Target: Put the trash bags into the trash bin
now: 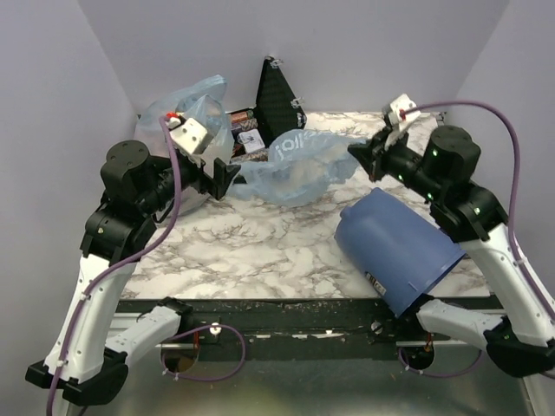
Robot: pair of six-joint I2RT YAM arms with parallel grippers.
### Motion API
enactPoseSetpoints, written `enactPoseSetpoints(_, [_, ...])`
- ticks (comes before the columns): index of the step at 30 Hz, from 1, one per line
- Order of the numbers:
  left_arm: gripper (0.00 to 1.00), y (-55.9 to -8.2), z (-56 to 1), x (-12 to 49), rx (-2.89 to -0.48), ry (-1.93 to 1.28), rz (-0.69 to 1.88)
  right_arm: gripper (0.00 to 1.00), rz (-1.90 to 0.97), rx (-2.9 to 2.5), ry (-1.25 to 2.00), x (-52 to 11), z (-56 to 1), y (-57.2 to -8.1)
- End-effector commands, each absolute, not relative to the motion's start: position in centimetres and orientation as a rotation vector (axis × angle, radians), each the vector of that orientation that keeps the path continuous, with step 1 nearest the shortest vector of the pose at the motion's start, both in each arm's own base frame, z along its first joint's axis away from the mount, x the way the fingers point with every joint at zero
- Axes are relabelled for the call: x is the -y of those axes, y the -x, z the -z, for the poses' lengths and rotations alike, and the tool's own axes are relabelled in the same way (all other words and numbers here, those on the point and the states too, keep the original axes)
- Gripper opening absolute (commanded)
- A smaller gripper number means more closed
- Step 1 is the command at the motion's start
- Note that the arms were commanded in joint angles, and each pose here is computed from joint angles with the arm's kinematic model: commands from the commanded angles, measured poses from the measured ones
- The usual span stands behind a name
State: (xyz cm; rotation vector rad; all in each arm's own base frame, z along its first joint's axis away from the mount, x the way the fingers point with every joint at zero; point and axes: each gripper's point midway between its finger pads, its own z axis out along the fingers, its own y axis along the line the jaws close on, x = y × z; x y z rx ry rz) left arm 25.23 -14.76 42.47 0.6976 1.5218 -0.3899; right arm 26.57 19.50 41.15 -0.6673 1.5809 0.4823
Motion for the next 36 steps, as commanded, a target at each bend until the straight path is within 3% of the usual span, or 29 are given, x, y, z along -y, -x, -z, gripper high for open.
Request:
enactPoseSetpoints(1, [0.99, -23.0, -46.8, 17.6, -1.47, -0.622, 0.647, 0.01, -0.338, -1.58, 0.455, -17.7, -44.6, -31.9])
enactPoseSetpoints(8, [0.99, -18.0, -44.5, 27.6, -1.425, -0.902, 0.887, 0.01, -0.15, -1.527, 0.135, -12.5, -50.2, -39.4])
enactPoseSetpoints(11, [0.99, -18.2, -41.8, 32.8, -1.441, -0.978, 0.875, 0.01, -0.155, -1.443, 0.147, -11.8, -53.2, -38.3])
enactPoseSetpoints(19, [0.99, -10.7, -36.1, 47.6, -1.286, -1.277, 0.918, 0.01, -0.09, -1.28, 0.047, -8.8, -57.4, -35.9])
enactPoseSetpoints(29, [0.99, -8.1, -34.0, 54.9, -1.246, -1.2, 1.097, 0.01, -0.058, -1.186, -0.024, -6.5, -60.6, -33.6])
enactPoseSetpoints(36, [0.99, -7.4, -30.9, 59.1, -1.339, -1.178, 0.975, 0.01, -0.061, -1.174, -0.038, -6.2, -61.0, -33.4])
